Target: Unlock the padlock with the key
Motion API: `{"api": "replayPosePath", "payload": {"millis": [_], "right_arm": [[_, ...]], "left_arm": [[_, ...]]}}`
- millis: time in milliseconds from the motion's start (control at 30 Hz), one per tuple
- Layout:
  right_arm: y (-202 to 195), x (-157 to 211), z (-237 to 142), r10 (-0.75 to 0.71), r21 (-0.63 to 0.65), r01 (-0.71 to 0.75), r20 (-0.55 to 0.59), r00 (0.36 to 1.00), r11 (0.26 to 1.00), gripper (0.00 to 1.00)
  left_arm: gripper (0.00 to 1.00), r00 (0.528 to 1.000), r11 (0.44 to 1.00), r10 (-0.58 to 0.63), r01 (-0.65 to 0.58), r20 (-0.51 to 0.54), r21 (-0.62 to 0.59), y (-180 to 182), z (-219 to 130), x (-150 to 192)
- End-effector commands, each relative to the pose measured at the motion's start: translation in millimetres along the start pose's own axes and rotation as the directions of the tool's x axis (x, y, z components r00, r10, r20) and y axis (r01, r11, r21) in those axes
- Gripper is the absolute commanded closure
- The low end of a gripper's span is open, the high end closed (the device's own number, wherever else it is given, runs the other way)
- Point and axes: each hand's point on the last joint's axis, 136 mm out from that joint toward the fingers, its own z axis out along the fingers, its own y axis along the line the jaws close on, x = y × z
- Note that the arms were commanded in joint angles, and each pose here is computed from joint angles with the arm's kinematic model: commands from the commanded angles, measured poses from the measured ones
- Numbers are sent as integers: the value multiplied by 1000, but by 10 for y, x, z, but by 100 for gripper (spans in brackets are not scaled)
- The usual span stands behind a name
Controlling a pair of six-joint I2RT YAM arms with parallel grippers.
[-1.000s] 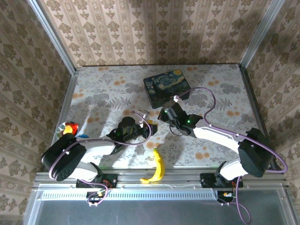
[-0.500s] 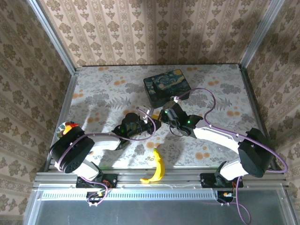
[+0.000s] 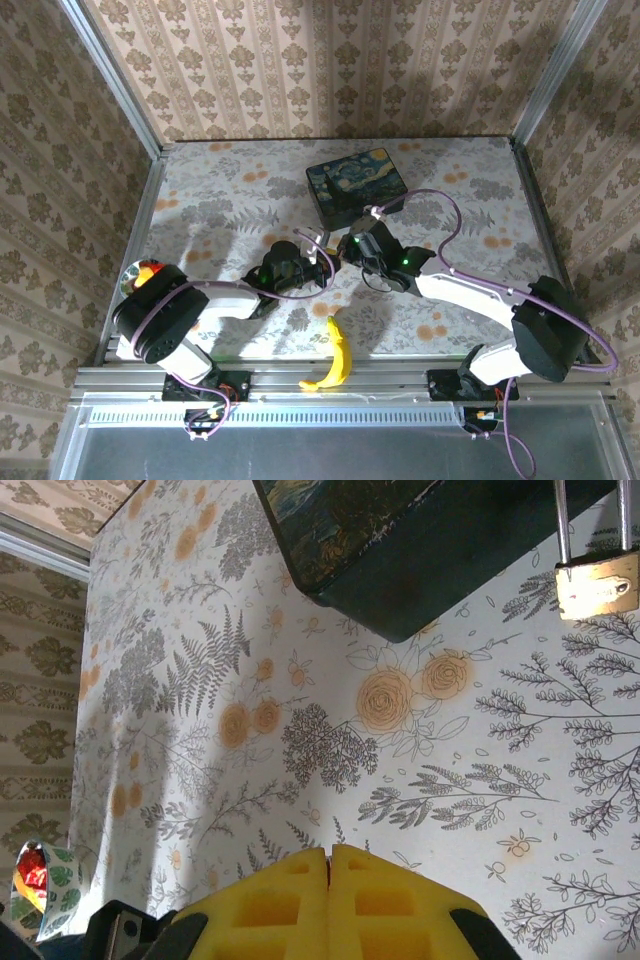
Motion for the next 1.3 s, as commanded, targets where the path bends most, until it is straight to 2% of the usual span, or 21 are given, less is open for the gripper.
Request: {"api": "replayPosePath", "payload": {"millis": [0, 333, 533, 667, 733, 767, 800, 967, 1167, 1267], "right_arm": [[14, -9, -77, 27, -29, -27, 0, 1000, 999, 100], [61, -18, -131, 3, -129, -13, -71, 997, 992, 100], [111, -36, -163, -15, -167, 0, -90, 996, 986, 100], [71, -82, -182, 25, -171, -37, -75, 997, 985, 100], [66, -120, -178, 81, -190, -93, -70, 994, 977, 100], [76, -142, -183, 104, -202, -116, -67, 992, 972, 100], [79, -159, -186, 126, -210, -137, -64, 990, 968, 100], [112, -228, -204, 193, -240, -200, -55, 980, 950, 100], [89, -231, -232, 246, -255, -251, -53, 968, 934, 100], [79, -231, -248, 255, -258, -260, -52, 966, 931, 100]], "left_arm": [[100, 998, 1000, 11, -12, 62, 3, -20, 26, -247], [100, 989, 990, 144, -144, 21, -10, 64, -238, -265], [100, 983, 983, 186, -186, -2, 3, 96, -436, -277], [100, 983, 983, 183, -182, -9, 38, 63, -505, -247], [65, 981, 980, 191, -192, 16, 58, 17, -505, -229], [53, 979, 977, 199, -201, 33, 67, -13, -498, -229], [47, 977, 974, 210, -213, 49, 75, -47, -483, -211], [45, 928, 936, 337, -348, 160, 48, -199, -349, -180], [46, 891, 919, 383, -395, 243, 3, -200, -163, -219], [49, 881, 909, 407, -417, 242, -7, -193, -50, -220]]}}
